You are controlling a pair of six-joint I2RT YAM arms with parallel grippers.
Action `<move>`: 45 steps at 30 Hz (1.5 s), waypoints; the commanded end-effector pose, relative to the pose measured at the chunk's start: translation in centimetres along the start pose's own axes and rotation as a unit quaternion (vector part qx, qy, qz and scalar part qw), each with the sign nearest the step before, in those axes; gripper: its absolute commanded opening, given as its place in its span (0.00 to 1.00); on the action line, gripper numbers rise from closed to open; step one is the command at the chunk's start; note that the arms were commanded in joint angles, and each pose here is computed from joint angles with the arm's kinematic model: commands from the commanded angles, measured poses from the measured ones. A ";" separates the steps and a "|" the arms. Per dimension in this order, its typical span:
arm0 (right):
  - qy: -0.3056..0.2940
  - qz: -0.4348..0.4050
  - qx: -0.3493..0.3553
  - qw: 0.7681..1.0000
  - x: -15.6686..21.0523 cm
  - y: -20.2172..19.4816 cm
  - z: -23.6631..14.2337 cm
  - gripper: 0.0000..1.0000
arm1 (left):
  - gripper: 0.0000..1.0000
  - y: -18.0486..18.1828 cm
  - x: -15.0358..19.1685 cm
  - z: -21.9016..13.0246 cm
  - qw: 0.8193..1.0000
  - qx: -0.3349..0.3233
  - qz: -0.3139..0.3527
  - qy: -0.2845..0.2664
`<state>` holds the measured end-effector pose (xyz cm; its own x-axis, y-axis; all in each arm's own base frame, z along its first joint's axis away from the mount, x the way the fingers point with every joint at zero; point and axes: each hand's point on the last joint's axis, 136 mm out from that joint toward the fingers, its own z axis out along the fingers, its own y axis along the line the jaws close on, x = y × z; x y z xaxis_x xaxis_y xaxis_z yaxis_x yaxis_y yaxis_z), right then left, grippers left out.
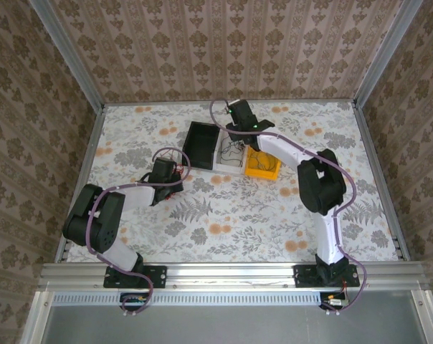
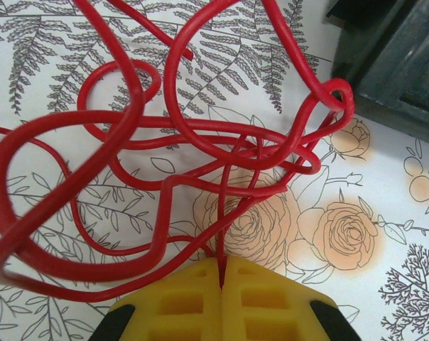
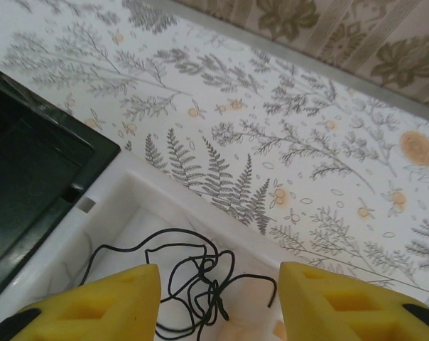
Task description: Untangle the cables
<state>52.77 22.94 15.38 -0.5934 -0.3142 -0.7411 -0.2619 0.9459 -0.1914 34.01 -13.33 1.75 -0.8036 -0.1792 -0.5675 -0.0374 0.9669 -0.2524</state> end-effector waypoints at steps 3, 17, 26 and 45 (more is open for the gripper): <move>-0.053 0.026 -0.035 0.998 -2.8 -0.6 -5.1 0.49 | 0.00 -1.1 6.4 0.8 0.992 0.035 0.030 0.115; -0.027 0.075 -0.144 0.986 3.9 2.7 -9.4 0.45 | 0.00 -7.1 7.6 -1.0 0.968 0.188 0.086 0.139; 0.015 0.115 -0.115 0.987 7.9 2.7 -7.7 0.46 | 0.04 -8.7 8.6 -3.3 0.959 0.190 0.157 0.139; 0.101 0.160 0.035 0.981 11.1 -3.4 -1.6 0.48 | 0.79 -5.0 -1.7 -9.7 0.984 0.163 0.029 -0.065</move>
<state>45.42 18.77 9.36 -0.7539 -0.0590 -0.6543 -0.0840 0.9964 0.0070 29.35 -18.27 11.79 -0.7181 -0.0728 -0.6921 0.3183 0.8500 -0.4197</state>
